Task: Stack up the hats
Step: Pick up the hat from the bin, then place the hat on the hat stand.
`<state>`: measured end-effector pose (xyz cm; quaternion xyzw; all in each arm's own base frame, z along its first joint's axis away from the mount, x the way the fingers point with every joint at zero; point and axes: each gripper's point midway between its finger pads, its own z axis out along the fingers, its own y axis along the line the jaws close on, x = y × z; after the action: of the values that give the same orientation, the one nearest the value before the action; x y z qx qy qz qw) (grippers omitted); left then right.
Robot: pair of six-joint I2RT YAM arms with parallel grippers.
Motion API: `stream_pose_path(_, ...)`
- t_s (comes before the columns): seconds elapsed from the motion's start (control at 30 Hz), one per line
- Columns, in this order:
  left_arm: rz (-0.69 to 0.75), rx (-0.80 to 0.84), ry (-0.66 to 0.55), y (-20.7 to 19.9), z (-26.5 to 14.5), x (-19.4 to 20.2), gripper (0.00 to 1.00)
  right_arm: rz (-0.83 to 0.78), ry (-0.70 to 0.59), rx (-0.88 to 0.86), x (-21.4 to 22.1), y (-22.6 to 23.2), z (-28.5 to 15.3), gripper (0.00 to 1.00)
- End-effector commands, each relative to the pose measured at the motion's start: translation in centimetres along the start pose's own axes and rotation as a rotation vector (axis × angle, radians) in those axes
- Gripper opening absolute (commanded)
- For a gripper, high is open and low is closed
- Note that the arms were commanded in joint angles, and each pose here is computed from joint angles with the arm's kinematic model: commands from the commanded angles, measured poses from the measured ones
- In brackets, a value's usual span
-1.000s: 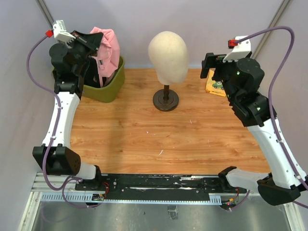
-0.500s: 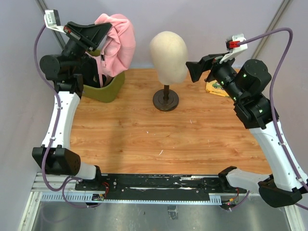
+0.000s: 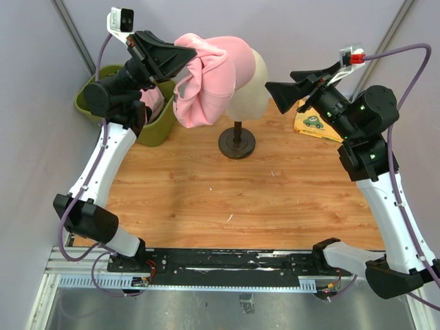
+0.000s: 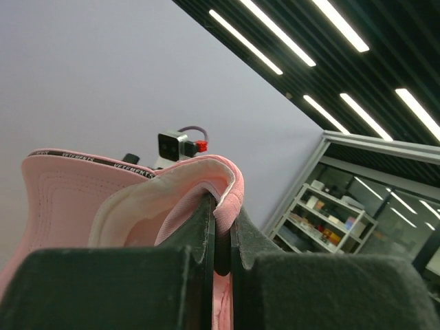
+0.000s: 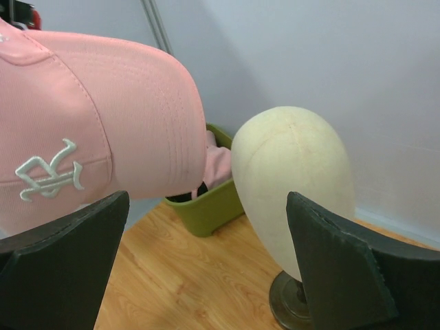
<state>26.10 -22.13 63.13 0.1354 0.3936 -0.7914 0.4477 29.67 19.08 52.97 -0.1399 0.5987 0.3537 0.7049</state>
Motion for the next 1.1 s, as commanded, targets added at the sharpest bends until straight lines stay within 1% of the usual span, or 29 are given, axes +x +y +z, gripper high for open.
stream_pose_path(0.0,-0.043,0.084,0.053,-2.6,1.2,1.5,0.01,0.106,-0.067,-0.165,-1.7,2.5,-0.8,0.98)
stream_pose_path(0.3,-0.182,0.157,0.111,-3.1,1.7,3.2,0.00,0.231,-0.089,-0.339,-1.6,3.8,-1.4,0.98)
stream_pose_path(0.77,-0.240,0.221,0.168,-3.8,2.6,4.2,0.00,0.308,-0.068,-0.376,0.5,3.2,-0.4,0.98)
stream_pose_path(1.07,-0.263,0.228,0.187,-3.8,2.7,4.7,0.01,0.370,-0.088,-0.477,0.9,3.7,0.0,0.98)
